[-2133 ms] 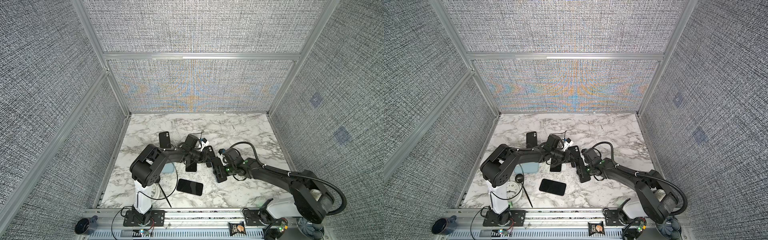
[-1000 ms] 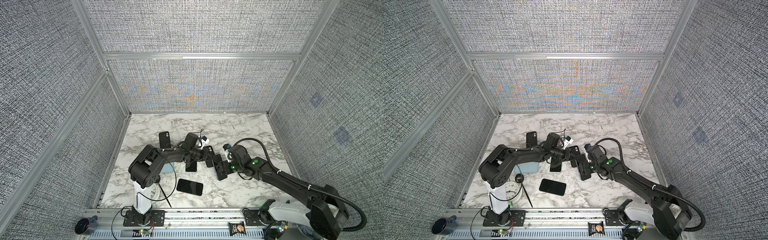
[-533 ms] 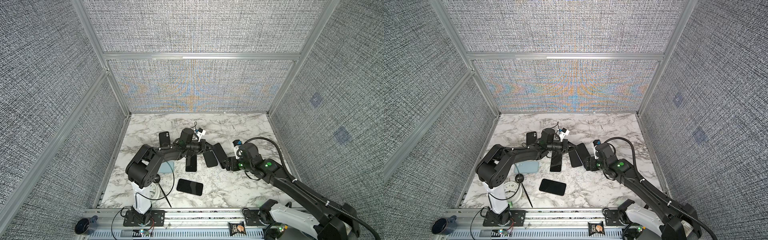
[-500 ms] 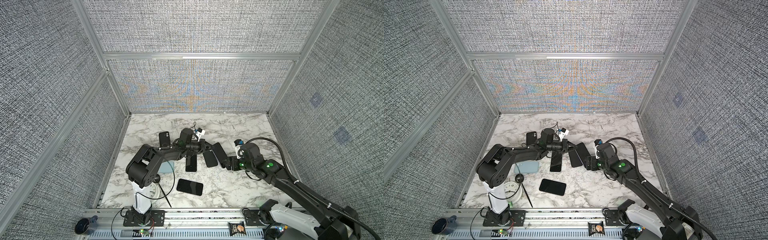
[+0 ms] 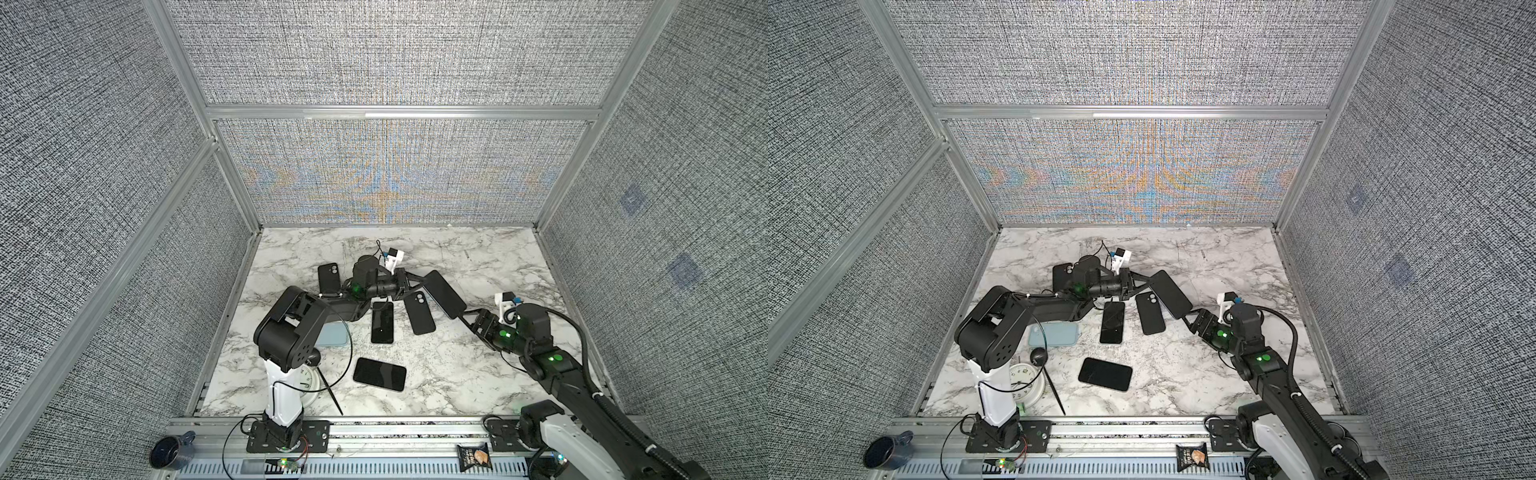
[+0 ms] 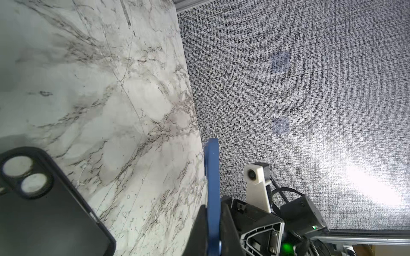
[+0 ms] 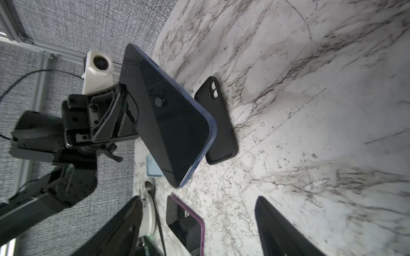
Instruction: Put the phone into the phone case
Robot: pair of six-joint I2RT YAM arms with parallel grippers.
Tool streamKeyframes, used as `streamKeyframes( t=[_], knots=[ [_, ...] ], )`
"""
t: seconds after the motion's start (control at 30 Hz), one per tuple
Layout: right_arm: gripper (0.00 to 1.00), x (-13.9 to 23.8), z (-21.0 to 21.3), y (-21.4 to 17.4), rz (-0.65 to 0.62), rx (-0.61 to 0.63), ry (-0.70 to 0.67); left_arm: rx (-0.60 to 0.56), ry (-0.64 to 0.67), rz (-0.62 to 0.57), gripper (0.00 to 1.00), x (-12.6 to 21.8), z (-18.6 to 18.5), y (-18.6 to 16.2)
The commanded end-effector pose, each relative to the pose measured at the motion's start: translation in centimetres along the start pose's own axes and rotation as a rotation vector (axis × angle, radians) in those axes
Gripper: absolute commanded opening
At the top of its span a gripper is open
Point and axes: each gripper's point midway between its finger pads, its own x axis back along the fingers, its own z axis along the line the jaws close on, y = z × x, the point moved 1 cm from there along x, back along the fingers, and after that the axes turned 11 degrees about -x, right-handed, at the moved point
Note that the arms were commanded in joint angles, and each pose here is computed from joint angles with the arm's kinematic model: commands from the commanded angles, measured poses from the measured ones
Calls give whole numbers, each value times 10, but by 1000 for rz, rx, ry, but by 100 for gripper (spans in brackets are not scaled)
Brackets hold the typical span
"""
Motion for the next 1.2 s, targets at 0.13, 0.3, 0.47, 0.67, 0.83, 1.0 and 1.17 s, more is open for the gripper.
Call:
streamKeyframes(
  t=[0.13, 0.3, 0.47, 0.67, 0.83, 1.0, 1.17],
  knots=[
    [78, -3, 35, 15, -8, -74, 226, -7, -83, -61, 2, 0, -14, 13],
    [73, -8, 39, 21, -18, -70, 251, 4, -107, -75, 2, 1, -17, 14],
    [67, -14, 41, 26, -22, -74, 282, 6, -122, -86, 2, 3, -20, 15],
    [60, -21, 48, 31, -23, -80, 349, 9, -132, -97, 2, 4, -21, 15],
    [51, -25, 51, 35, -25, -85, 380, 14, -147, -104, 2, 6, -24, 15],
    [39, -26, 51, 35, -25, -86, 390, 32, -148, -107, 2, 4, -15, 13],
    [30, -24, 51, 35, -33, -79, 385, 39, -152, -113, 2, 5, -13, 12]
  ],
)
